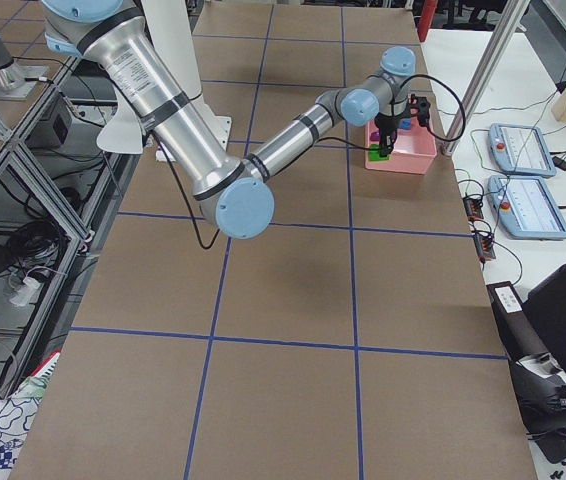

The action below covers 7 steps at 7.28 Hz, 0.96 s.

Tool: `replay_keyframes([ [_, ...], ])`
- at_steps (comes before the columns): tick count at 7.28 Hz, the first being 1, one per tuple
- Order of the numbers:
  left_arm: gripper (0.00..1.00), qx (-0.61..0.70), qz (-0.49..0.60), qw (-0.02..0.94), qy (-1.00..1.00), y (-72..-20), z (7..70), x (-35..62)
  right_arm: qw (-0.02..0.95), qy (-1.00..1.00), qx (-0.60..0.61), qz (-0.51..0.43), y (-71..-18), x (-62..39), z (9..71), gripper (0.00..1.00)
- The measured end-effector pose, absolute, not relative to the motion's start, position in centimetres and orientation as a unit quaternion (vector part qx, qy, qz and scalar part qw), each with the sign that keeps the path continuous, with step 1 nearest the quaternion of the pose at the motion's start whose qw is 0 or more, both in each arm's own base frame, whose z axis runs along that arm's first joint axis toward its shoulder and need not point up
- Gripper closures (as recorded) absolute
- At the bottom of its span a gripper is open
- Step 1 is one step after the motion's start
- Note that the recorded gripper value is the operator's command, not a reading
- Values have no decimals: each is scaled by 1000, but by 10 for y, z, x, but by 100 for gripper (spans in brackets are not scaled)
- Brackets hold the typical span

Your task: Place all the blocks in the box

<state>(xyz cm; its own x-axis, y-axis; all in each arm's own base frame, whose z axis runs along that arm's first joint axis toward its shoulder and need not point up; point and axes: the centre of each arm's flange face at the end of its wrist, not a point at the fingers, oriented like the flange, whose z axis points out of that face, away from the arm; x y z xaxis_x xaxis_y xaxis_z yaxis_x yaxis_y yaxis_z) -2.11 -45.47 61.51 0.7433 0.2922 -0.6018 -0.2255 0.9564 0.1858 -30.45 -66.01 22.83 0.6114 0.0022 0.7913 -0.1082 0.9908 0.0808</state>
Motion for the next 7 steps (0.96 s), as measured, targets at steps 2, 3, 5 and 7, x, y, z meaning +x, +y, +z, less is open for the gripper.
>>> replay_keyframes([
  [2, 0, 50, 139, 932, 330, -456, 616, -21, 903, -420, 52, 68, -695, -385, 156, 100],
  [3, 0, 50, 139, 932, 330, -457, 616, -21, 909, -405, 54, 83, -706, -415, 132, 100],
  [5, 0, 49, 139, 932, 330, -457, 617, -20, 912, -386, 70, 119, -717, -484, 92, 100],
  [7, 0, 48, 139, 932, 331, -458, 618, -20, 901, -390, 101, 160, -711, -557, 88, 100],
])
